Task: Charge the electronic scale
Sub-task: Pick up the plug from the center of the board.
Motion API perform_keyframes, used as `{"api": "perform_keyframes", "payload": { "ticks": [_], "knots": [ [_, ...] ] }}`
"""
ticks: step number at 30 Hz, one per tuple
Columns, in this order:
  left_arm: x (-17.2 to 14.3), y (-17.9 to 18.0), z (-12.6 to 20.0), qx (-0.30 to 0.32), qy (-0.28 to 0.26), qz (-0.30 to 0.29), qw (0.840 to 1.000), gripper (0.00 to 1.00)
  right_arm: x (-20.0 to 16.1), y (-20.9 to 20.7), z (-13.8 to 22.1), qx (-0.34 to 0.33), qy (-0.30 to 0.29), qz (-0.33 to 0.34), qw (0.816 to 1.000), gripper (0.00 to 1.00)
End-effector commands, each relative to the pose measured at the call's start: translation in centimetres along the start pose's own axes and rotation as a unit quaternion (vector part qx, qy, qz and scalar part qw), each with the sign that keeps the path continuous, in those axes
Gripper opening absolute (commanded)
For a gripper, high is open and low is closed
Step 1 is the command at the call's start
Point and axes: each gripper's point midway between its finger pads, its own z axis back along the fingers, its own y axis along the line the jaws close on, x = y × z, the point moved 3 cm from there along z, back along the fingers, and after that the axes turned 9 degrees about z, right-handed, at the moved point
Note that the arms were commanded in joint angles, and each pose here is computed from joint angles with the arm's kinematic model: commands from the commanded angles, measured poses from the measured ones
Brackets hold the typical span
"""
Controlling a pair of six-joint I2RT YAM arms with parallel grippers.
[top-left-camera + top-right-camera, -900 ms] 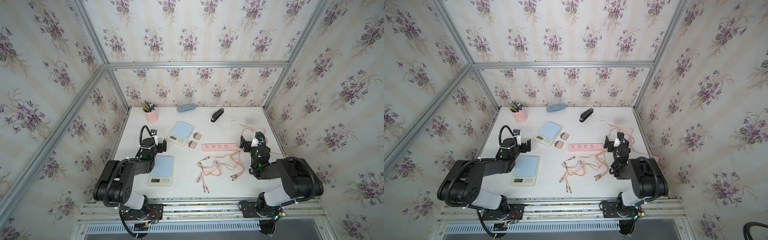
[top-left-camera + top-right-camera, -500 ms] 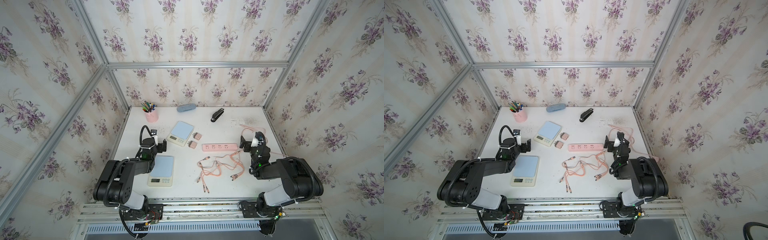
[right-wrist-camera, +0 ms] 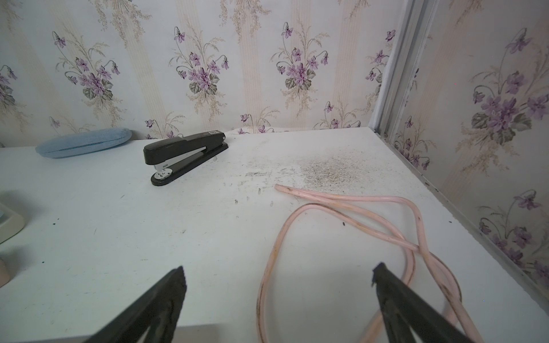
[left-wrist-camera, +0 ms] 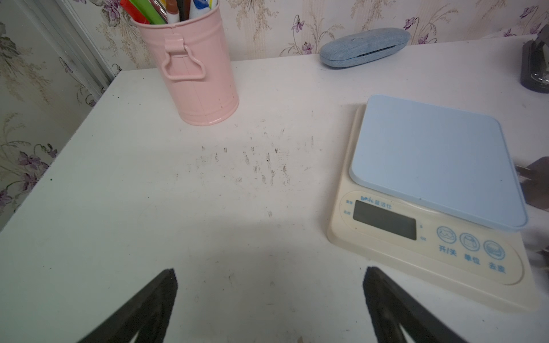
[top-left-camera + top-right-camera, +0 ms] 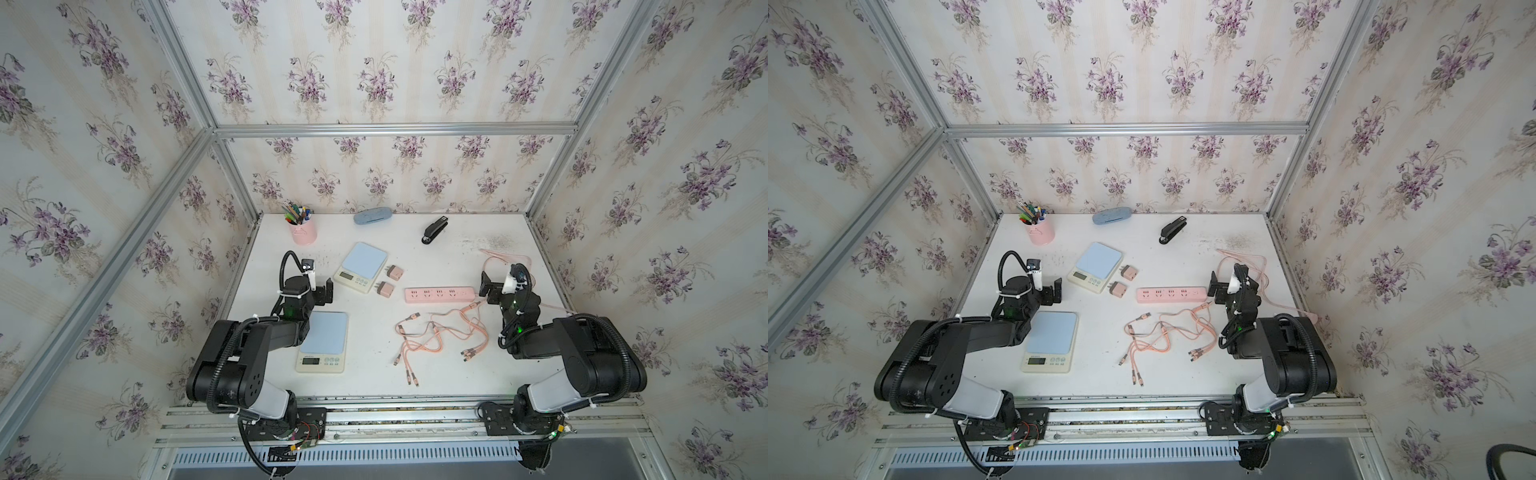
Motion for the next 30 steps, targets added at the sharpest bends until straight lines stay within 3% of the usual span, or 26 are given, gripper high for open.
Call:
{"api": "perform_keyframes", "payload": {
  "ticks": [1, 10, 16, 19, 22, 24, 26, 30],
  "knots": [
    [0.8, -0.1, 0.0, -0.002, -0.014, 0.003, 1.000, 1.00, 0.4, -0.1, 0.0, -0.002, -0.010, -0.005, 1.000, 1.00],
    [1.2, -0.3, 0.2, -0.006, -0.019, 0.000, 1.000, 0.99, 0.4, -0.1, 0.0, -0.002, -0.009, -0.004, 1.000, 1.00],
    [5.4, -0.4, 2.9, 0.016, -0.013, 0.011, 1.000, 1.00, 0.6, -0.2, 0.1, -0.004, -0.013, -0.005, 1.000, 1.00],
    [7.7, -2.2, 4.3, -0.021, -0.017, 0.020, 0.999, 1.00, 1.9, -0.3, -0.2, -0.007, -0.007, -0.005, 1.000, 1.00],
    [8.6, -5.2, 5.2, -0.063, 0.014, -0.007, 0.998, 1.00, 4.0, -0.9, -1.1, -0.019, 0.017, -0.013, 1.000, 0.96],
    [8.3, -7.8, 5.5, -0.103, 0.038, -0.061, 0.992, 1.00, 5.7, -1.5, -1.4, -0.033, 0.021, -0.061, 0.997, 0.91],
    [7.0, -11.1, 5.4, -0.159, 0.068, -0.146, 0.974, 0.99, 7.8, -0.2, -1.9, 0.006, 0.024, -0.094, 0.995, 0.84],
    [5.3, -14.9, 4.4, -0.239, 0.132, -0.194, 0.942, 0.98, 10.4, 6.0, -2.8, 0.070, 0.049, -0.056, 0.995, 0.80]
  ]
}}
